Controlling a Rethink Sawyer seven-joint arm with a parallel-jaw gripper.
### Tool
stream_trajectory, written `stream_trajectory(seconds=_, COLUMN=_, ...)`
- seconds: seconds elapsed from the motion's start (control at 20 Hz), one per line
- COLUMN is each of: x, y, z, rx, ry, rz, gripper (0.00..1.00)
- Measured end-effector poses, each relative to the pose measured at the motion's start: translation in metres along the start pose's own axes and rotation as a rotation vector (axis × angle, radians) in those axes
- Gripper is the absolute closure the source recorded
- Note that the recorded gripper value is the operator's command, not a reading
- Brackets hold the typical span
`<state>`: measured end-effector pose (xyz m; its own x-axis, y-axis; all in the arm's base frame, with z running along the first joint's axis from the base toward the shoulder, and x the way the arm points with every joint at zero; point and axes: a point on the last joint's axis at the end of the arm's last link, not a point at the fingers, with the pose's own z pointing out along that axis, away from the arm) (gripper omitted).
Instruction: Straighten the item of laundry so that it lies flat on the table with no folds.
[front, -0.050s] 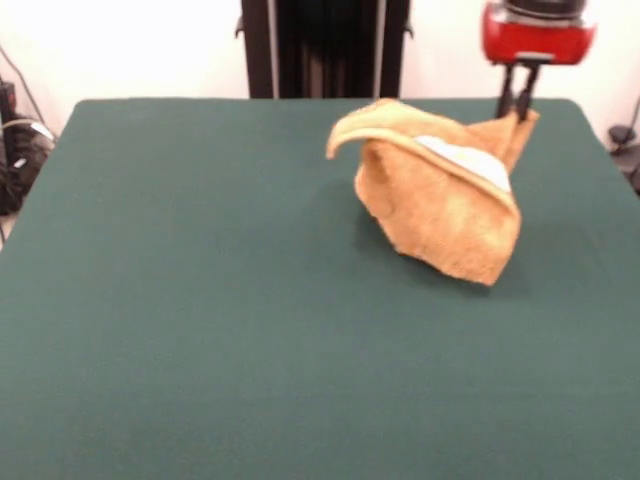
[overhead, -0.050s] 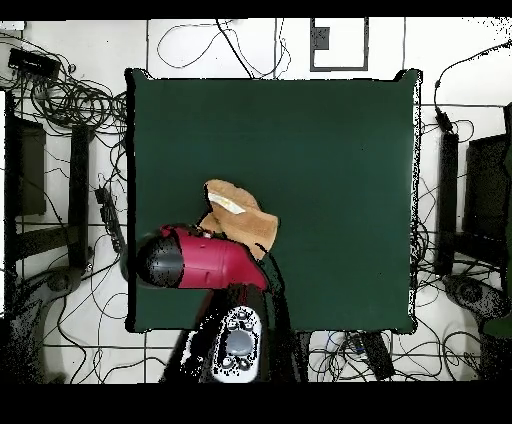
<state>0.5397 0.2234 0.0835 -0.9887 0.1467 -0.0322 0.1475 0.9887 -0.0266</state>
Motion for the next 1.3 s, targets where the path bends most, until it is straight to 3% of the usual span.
stream_trajectory(seconds=0.35, x=0.014, y=0.044, z=0.001, rx=0.025, ry=-0.022, rz=0.105, gripper=1.0)
stream_trajectory(seconds=0.5, x=0.013, y=0.046, z=-0.007, rx=0.023, ry=-0.012, rz=0.136, gripper=1.0)
stream_trajectory(seconds=0.6, x=0.001, y=0.032, z=-0.02, rx=0.015, ry=0.004, rz=0.168, gripper=1.0)
stream_trajectory(seconds=0.7, x=-0.019, y=0.003, z=-0.035, rx=0.007, ry=0.018, rz=0.217, gripper=1.0)
stream_trajectory(seconds=0.9, x=-0.067, y=-0.092, z=-0.062, rx=-0.003, ry=0.032, rz=0.338, gripper=1.0)
stream_trajectory(seconds=0.95, x=-0.08, y=-0.127, z=-0.068, rx=-0.004, ry=0.032, rz=0.37, gripper=1.0)
stream_trajectory(seconds=1.15, x=-0.109, y=-0.234, z=-0.079, rx=0.002, ry=0.027, rz=0.417, gripper=1.0)
stream_trajectory(seconds=1.3, x=-0.127, y=-0.33, z=-0.086, rx=0.013, ry=0.049, rz=0.383, gripper=1.0)
